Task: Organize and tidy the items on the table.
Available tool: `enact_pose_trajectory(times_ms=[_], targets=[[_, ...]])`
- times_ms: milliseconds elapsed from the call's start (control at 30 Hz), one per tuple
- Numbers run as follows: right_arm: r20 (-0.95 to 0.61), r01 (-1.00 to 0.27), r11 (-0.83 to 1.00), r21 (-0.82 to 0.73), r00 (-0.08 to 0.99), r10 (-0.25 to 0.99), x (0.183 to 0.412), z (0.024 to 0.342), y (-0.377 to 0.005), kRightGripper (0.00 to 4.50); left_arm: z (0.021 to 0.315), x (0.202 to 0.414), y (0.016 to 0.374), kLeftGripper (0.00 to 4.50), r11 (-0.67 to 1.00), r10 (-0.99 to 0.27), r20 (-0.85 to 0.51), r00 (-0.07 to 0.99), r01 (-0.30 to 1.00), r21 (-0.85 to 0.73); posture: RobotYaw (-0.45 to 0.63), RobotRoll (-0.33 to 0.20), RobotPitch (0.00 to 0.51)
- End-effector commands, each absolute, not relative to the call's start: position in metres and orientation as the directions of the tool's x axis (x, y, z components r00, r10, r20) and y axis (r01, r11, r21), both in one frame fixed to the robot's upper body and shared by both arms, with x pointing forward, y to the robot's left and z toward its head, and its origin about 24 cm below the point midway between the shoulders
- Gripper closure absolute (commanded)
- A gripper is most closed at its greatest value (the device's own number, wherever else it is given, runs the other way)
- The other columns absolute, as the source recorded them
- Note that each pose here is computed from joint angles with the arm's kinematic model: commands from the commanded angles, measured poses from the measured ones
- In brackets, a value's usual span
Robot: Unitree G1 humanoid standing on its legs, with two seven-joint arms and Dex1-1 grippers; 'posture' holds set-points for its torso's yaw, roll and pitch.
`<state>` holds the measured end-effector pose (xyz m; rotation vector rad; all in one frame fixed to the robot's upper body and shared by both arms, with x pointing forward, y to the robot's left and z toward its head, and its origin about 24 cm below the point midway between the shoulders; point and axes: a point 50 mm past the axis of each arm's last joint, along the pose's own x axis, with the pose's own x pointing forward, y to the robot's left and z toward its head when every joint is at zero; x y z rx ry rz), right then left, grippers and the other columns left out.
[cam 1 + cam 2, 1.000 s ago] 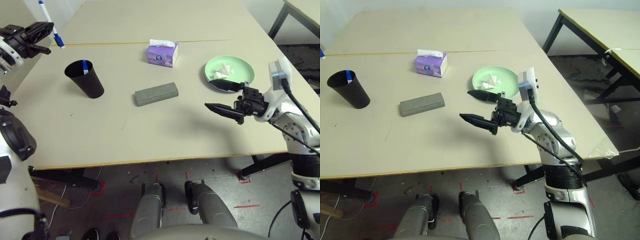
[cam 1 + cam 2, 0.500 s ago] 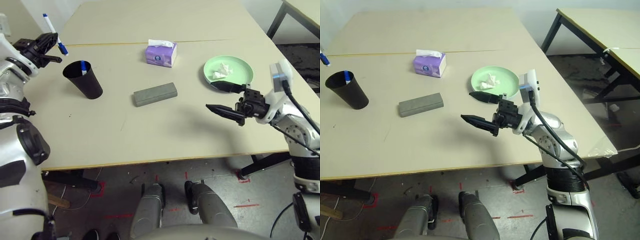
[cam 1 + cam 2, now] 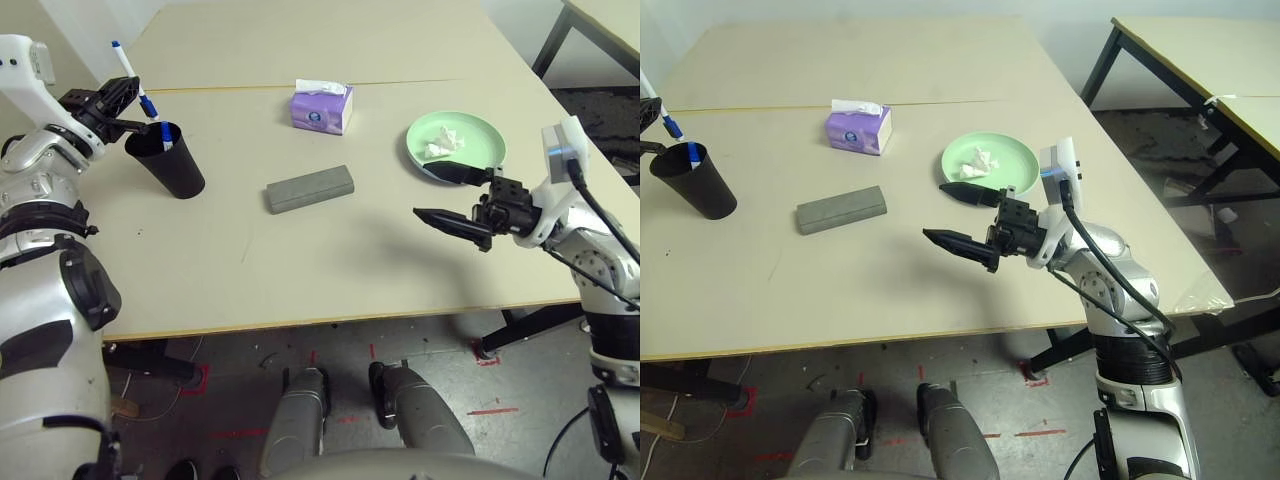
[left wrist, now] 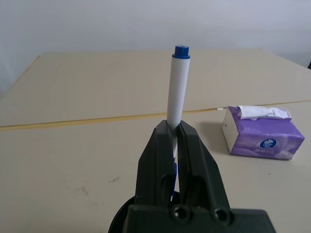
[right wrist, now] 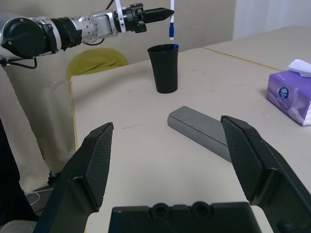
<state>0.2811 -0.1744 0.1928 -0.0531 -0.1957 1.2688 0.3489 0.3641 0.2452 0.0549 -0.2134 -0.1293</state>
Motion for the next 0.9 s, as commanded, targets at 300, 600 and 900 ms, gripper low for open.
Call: enact_pose_trajectory(times_ms=[300,600,900], targets=[[0.113,-0.941,0.3,-0.16,0.284,0.952,0.283,0.197,-0.177,0.0,0.241,0.338,0.379,0.75,0.995,-0.089,0.211,0.973,0.079,0.053,-0.09,0.0,0.173],[0.119,-0.941,0.301,-0.153,0.284,0.951,0.284,0.194,-0.176,0.0,0.248,0.335,0.381,0.03,0.991,-0.135,0.219,0.966,0.128,0.045,-0.09,0.0,0.172],[0.254,-0.883,0.451,-0.131,0.41,0.876,0.289,0.248,-0.187,0.0,0.272,0.319,0.393,0.03,0.983,-0.164,0.321,0.933,0.181,-0.024,-0.1,0.0,0.182]])
